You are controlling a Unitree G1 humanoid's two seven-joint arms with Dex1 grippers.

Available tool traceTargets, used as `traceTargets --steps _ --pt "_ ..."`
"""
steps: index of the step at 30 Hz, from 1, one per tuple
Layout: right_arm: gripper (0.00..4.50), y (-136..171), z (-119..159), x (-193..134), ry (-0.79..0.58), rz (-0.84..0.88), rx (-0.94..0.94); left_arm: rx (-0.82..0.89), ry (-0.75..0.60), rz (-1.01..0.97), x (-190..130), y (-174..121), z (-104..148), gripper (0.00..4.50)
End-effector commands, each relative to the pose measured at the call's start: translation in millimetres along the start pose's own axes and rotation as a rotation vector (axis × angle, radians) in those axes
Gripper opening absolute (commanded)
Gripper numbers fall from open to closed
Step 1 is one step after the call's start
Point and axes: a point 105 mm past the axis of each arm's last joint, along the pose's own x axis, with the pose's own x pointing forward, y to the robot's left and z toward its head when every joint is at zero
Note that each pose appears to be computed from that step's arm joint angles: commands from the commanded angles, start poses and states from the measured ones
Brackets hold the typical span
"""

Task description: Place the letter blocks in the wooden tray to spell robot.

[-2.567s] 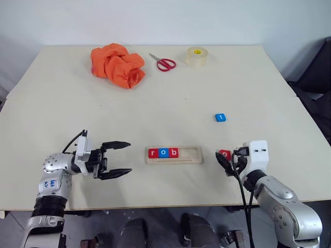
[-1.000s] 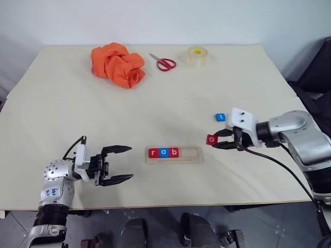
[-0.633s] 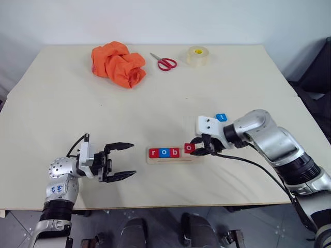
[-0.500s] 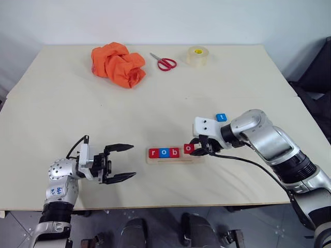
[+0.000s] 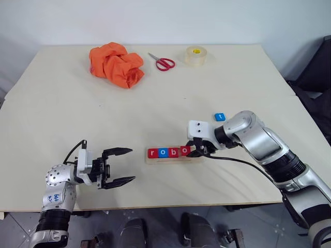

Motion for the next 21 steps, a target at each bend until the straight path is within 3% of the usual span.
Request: traceTargets --steps 1,7,16,21 --pt "1.45 -0.2 9.2 1.5 -0.012 0.007 -0.042 0.033 -0.008 0.010 -2.5 0.2 7.4 4.50" --pt "1.45 -0.5 10.5 5.9 -0.005 0.014 -0.060 0.036 -0.003 0.017 -3.4 1.6 7.7 4.50" --pt "4.47 -8.0 23.9 -13.5 -0.034 -0.051 -0.065 0.041 -0.002 0.017 -3.8 5.8 9.1 4.50" --pt "4.47 2.7 20.9 -30.3 -0.097 -0.056 -0.013 0.041 -0.002 0.006 -1.5 11.8 9.6 4.50"
